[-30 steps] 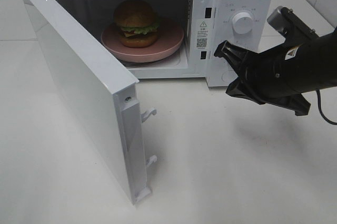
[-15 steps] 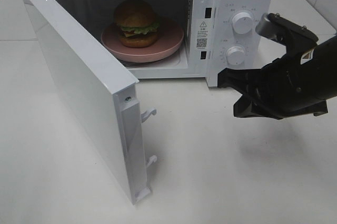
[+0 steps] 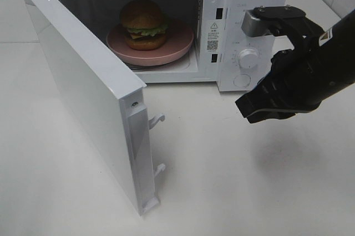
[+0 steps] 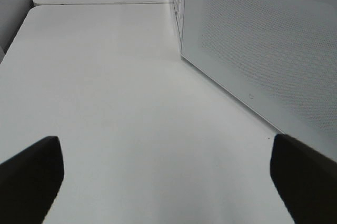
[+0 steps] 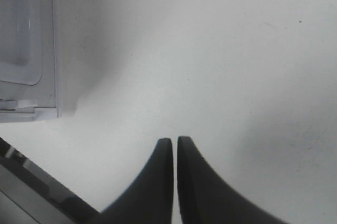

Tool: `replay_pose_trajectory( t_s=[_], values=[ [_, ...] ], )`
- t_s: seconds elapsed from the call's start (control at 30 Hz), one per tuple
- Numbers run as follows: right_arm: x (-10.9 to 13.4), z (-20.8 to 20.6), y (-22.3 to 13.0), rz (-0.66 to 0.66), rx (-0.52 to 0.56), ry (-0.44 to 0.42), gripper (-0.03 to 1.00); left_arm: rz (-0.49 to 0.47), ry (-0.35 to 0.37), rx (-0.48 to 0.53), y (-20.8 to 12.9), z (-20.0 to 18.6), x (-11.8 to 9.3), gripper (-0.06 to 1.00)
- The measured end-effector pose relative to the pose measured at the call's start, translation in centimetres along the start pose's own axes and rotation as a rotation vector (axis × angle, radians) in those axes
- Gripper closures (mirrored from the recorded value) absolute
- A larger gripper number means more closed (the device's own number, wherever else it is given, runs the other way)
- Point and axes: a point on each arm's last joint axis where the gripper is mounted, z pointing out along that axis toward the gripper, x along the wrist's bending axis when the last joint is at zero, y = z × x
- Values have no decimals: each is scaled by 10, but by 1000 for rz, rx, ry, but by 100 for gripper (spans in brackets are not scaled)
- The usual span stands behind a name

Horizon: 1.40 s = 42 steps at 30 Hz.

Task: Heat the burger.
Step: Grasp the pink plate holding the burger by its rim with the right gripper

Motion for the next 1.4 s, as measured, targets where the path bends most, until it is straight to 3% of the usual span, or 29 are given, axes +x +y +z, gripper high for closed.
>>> replay_pose_trajectory(
  t_s=[0.3,0.57,0.63,0.73,1.07,1.4],
  values=[
    [-3,-11,12,-310,20,-42,93,0,0,0,0,0,0,-5],
    [-5,-16,17,-502,39,-59,92,0,0,0,0,0,0,-5],
    [-6,-17,17,-635,52,-71,92,0,0,0,0,0,0,-5],
    [-7,-17,17,-664,56,-74,91,0,0,0,0,0,0,-5],
    [-9,-17,16,-1057,89,-80,89,0,0,0,0,0,0,-5],
    [-11,-17,16,-1202,108,-99,88,0,0,0,0,0,0,-5]
  ],
)
